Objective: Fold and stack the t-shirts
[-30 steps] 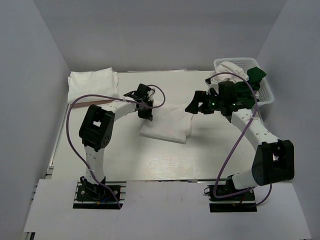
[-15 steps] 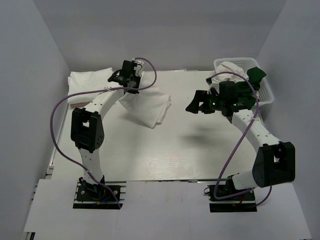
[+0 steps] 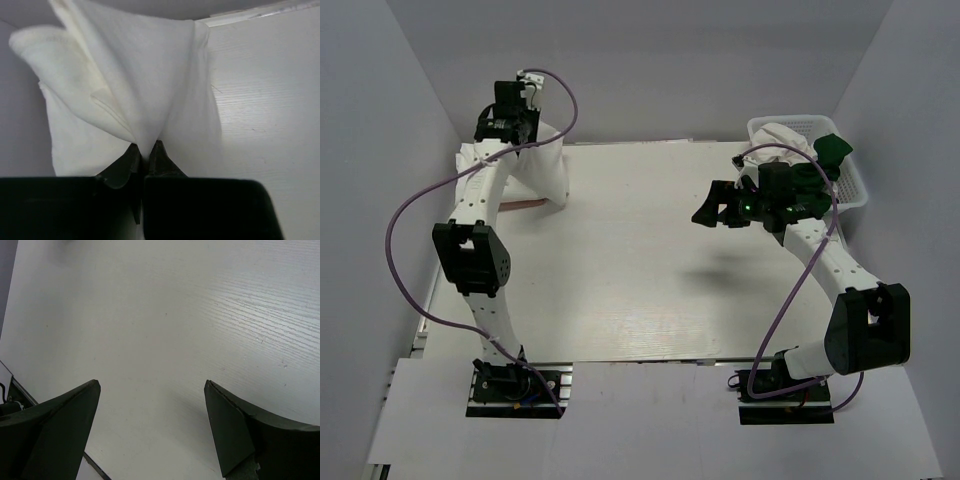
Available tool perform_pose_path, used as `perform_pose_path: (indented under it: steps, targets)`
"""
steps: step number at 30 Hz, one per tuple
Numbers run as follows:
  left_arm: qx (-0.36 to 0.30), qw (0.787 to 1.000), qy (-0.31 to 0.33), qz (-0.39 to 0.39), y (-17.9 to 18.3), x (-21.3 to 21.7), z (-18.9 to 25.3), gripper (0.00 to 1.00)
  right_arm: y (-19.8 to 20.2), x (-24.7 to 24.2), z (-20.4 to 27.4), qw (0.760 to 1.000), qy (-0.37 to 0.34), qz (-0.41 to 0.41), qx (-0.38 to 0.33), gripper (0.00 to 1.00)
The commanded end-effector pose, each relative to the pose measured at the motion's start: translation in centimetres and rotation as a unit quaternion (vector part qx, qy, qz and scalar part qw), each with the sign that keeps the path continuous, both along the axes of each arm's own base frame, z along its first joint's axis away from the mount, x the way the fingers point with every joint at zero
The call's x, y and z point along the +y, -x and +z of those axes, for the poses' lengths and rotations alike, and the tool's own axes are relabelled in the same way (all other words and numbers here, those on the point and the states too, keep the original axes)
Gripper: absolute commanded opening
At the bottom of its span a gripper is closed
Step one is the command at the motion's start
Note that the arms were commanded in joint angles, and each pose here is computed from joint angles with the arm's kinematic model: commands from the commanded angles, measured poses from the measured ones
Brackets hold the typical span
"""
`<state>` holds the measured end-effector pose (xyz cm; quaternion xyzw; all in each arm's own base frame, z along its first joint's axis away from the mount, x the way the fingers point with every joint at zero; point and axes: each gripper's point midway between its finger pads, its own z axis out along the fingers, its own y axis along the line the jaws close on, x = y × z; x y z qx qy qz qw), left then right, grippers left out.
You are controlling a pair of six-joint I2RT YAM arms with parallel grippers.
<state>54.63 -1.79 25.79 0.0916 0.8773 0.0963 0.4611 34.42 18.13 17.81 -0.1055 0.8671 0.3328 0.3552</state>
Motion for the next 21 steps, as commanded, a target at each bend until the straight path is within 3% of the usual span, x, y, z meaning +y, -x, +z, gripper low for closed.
perform_pose_path:
  steps: [1,9,21]
  targets:
    - [-0.053,0.998,-0.014,0.009,-1.0,2.5,4.2,0.0,-0.8,-0.2,1.6,1.0,-0.002,-0.007,-0.017,0.9]
    - [-0.097,0.995,0.001,0.018,-1.9,6.9,7.1,0.0,-0.9,-0.1,2.2,1.0,-0.004,-0.006,-0.019,0.9]
    - [-0.064,0.997,0.011,0.041,-4.1,12.5,0.9,0.0,-1.5,0.0,2.0,1.0,0.002,-0.009,-0.007,0.9]
